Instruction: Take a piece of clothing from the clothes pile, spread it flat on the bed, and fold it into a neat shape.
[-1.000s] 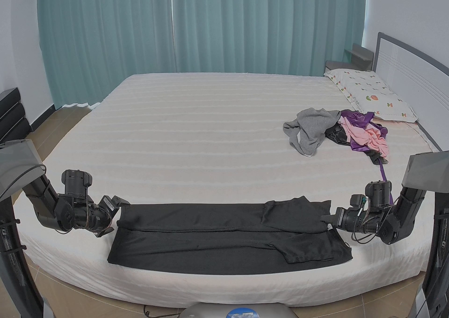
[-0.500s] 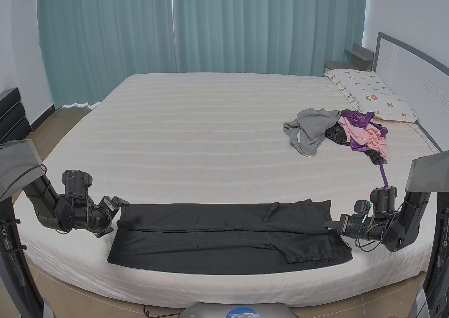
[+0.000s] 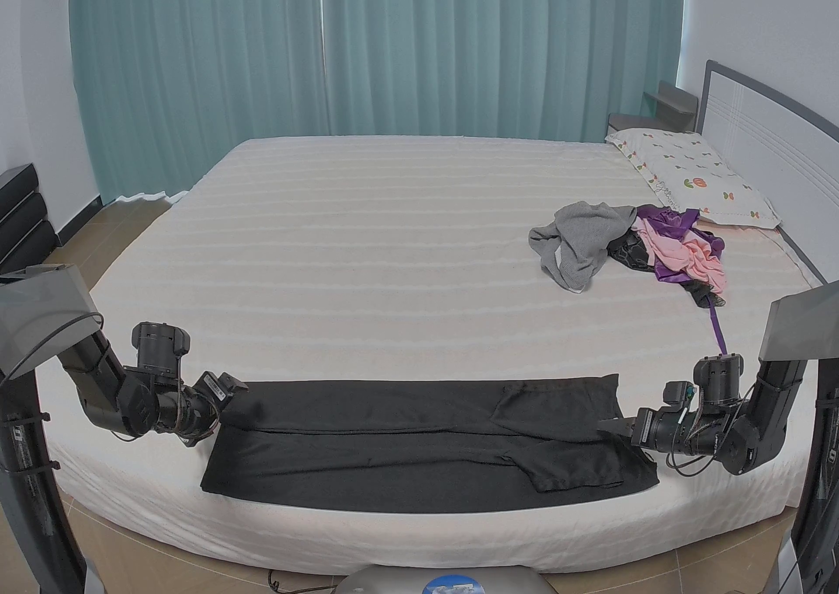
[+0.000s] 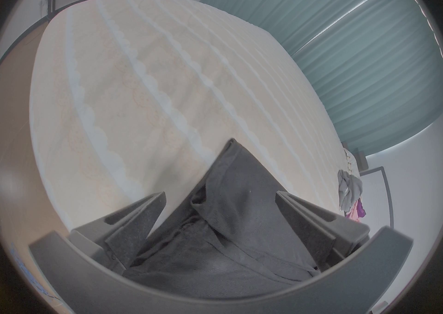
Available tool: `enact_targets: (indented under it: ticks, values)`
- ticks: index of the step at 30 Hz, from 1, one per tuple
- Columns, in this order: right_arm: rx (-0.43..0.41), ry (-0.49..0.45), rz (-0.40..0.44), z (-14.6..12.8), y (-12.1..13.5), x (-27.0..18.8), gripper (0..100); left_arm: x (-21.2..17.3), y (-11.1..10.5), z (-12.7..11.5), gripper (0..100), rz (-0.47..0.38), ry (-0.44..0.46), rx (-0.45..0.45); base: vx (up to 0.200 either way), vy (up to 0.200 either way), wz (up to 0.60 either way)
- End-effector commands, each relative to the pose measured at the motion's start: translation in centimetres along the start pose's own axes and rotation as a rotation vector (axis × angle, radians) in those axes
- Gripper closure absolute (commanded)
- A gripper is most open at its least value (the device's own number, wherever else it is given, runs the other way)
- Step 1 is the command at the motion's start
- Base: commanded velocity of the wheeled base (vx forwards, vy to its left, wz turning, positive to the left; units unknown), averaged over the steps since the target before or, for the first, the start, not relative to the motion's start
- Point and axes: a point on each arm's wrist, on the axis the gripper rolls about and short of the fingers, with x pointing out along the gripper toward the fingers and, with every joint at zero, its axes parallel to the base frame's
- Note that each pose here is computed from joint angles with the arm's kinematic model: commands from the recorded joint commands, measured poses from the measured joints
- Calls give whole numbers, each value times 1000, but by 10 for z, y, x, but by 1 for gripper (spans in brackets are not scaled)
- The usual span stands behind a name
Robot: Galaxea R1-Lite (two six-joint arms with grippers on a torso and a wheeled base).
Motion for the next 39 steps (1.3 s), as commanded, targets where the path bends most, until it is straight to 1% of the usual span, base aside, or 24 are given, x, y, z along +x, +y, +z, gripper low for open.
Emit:
enact_targets:
  ticks: [1,3,4,7,8,10,11,12,14,17,20,26,29,36,39]
  values:
    - [-9,-16,4,3,5,-3,0,6,-2,-2,0,1,5,5,0,0,0]
    - [-9,-17,4,4,5,-3,0,7,-3,-2,0,1,3,5,0,0,0]
    - [-7,-34,11,9,11,-8,0,10,-3,-1,0,4,-3,6,0,0,0]
    - [21,-48,1,12,19,-13,0,11,-4,-1,0,7,-9,8,0,0,0]
    - [32,-46,-9,12,24,-14,0,11,-4,-1,100,9,-9,9,0,0,0]
    - [63,-30,-46,9,31,-13,0,11,-5,-4,100,11,-6,16,0,0,0]
    - [67,-26,-51,9,33,-13,0,11,-5,-4,100,12,-5,16,0,0,0]
    - [104,-13,-92,5,39,-8,0,11,-5,-5,100,14,-4,17,0,0,0]
    - [139,-23,-128,4,46,-3,0,10,-4,-4,100,21,-15,14,0,0,0]
    - [159,-24,-152,3,51,2,0,9,-6,-2,100,29,-39,12,0,0,0]
    - [173,7,-198,-1,55,11,0,8,-6,-1,100,34,-63,9,0,0,0]
    - [214,0,-202,4,60,15,0,8,-7,-1,100,17,-77,10,0,0,0]
    - [218,0,-206,5,60,16,0,8,-7,-1,100,17,-77,10,0,0,0]
    - [214,-17,-254,12,65,10,0,8,-7,-1,100,17,-77,10,0,0,0]
    - [214,-3,-256,10,67,9,0,8,-7,-1,100,17,-77,10,0,0,0]
